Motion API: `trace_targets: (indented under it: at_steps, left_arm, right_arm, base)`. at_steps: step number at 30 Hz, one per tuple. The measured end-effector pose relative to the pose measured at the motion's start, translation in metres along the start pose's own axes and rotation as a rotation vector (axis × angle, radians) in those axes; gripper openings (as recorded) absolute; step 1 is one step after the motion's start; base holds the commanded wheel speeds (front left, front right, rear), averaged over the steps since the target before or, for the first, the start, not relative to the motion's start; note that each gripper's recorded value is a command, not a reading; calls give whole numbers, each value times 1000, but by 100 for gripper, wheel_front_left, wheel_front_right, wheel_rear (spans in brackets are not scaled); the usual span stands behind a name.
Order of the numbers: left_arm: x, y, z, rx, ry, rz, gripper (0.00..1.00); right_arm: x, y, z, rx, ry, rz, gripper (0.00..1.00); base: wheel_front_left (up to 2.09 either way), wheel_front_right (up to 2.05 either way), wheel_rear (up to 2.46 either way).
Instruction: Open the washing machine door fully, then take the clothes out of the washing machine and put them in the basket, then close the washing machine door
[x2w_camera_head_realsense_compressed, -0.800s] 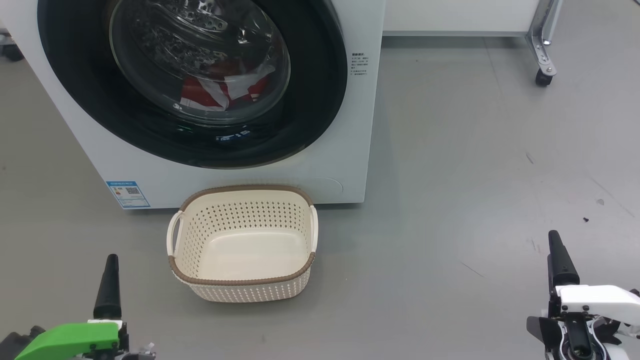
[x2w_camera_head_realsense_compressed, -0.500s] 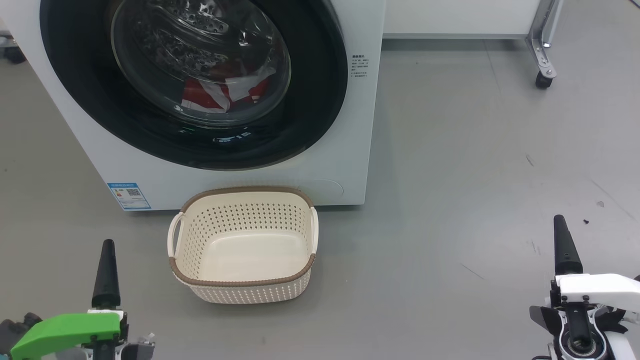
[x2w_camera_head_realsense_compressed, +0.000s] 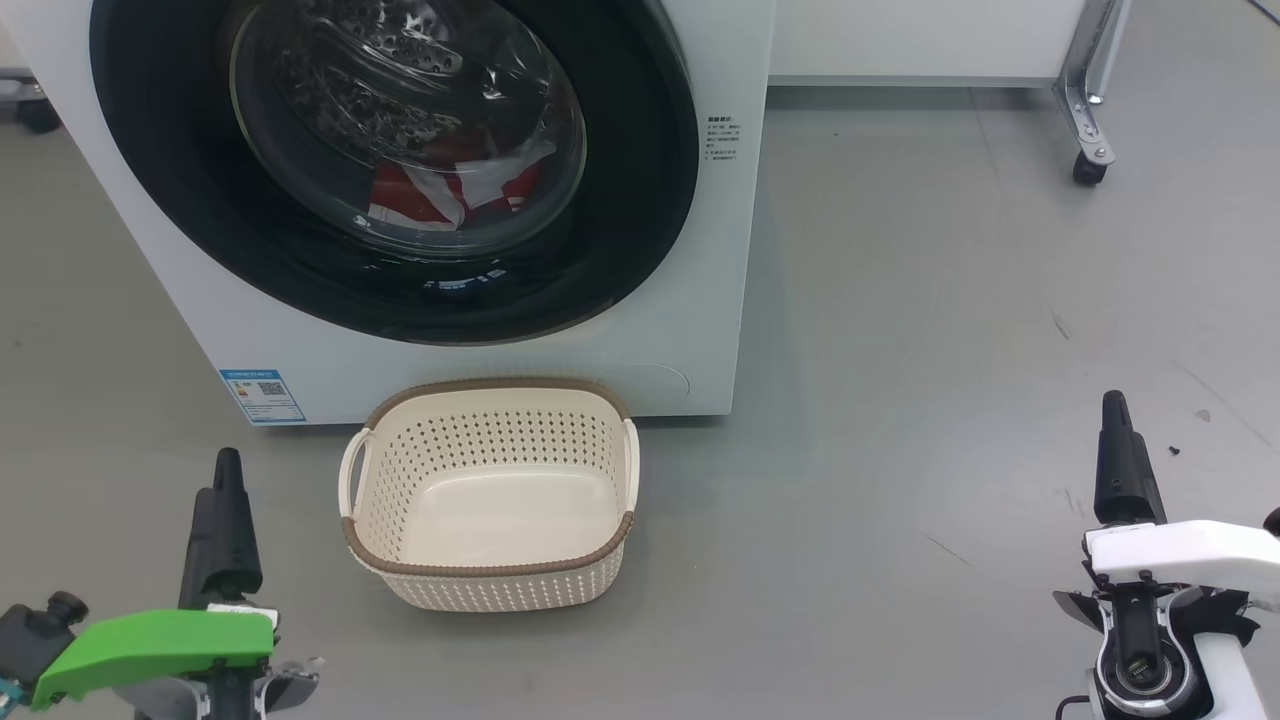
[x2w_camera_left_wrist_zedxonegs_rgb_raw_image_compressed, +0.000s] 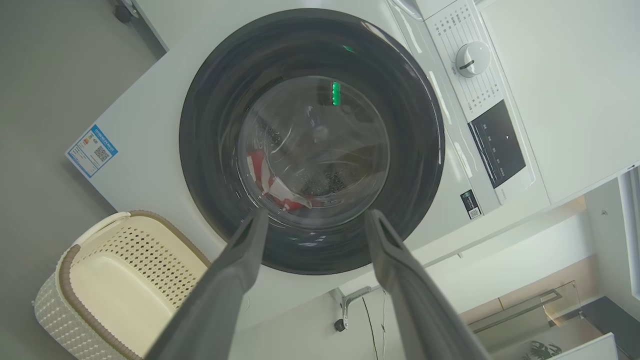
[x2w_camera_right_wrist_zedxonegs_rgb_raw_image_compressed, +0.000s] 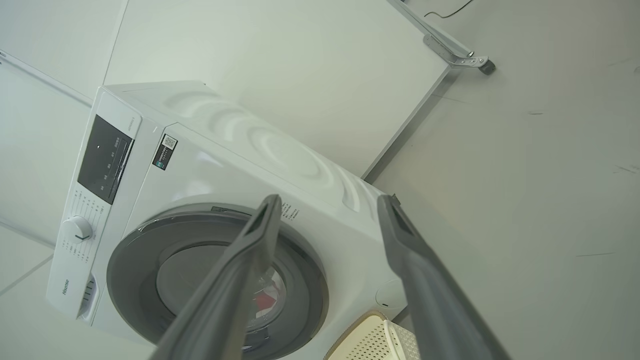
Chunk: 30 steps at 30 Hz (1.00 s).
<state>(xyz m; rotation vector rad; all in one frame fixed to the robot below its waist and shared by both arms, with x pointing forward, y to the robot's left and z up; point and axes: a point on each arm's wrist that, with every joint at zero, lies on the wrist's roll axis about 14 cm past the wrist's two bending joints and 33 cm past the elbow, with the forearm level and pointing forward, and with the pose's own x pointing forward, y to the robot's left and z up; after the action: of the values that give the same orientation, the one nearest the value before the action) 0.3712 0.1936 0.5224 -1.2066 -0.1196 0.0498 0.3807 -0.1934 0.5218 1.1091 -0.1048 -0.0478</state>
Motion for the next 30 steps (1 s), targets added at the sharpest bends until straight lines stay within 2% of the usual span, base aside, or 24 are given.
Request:
trace_targets:
  at_steps: [10, 30]
  left_arm:
    - [0, -14, -6, 191, 9, -61, 100]
    - [-3, -30, -28, 611, 49, -182, 100]
  right_arm:
    - [1, 15, -2, -126, -8, 45, 100]
    - [-1, 31, -28, -487, 24, 126, 100]
  base:
    - [0, 0, 0]
    - [0, 0, 0]
